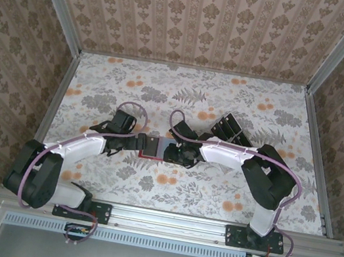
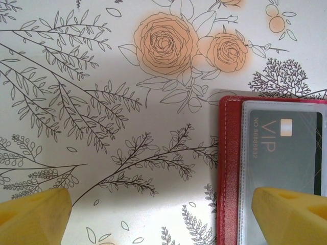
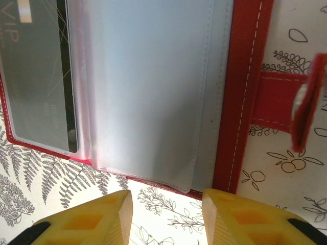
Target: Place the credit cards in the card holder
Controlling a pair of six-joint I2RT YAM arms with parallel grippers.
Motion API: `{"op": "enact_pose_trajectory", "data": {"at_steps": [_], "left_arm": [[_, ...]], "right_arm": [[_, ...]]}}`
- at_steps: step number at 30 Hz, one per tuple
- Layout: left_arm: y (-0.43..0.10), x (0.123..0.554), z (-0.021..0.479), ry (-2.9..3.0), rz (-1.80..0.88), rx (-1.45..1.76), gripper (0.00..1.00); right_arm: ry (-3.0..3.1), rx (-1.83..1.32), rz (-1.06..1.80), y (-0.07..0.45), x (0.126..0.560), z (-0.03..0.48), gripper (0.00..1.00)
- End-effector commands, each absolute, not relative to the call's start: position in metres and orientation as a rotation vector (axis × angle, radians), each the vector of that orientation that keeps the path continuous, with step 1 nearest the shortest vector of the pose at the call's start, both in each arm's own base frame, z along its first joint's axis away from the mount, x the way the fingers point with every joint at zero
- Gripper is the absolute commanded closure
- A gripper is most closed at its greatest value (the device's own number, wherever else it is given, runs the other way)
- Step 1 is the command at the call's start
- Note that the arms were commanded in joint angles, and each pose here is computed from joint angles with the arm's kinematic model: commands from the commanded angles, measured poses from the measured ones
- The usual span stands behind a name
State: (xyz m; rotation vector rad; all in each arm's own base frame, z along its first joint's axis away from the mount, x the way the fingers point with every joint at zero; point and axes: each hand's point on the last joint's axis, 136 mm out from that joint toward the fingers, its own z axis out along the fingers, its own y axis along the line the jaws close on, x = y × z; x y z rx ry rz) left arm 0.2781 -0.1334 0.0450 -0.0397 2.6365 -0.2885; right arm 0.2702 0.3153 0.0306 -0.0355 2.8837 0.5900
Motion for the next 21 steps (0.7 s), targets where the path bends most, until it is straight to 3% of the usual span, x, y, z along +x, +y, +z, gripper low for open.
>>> {"op": "enact_pose_trajectory", "data": {"at_steps": [1, 21], "left_arm": [[-0.1317, 0.2756, 0.0388, 2.655, -0.284, -0.026, 0.0], [-0.1322, 0.2734, 0.0354, 2.661, -0.292, -0.023, 0.0]], "right_arm": [[2.869, -0.049, 0.613, 0.3229, 0.2779, 0.0382, 0.58], [2.877, -0.054, 0.613, 0.3268, 0.2815, 0.0326, 0.58]]}}
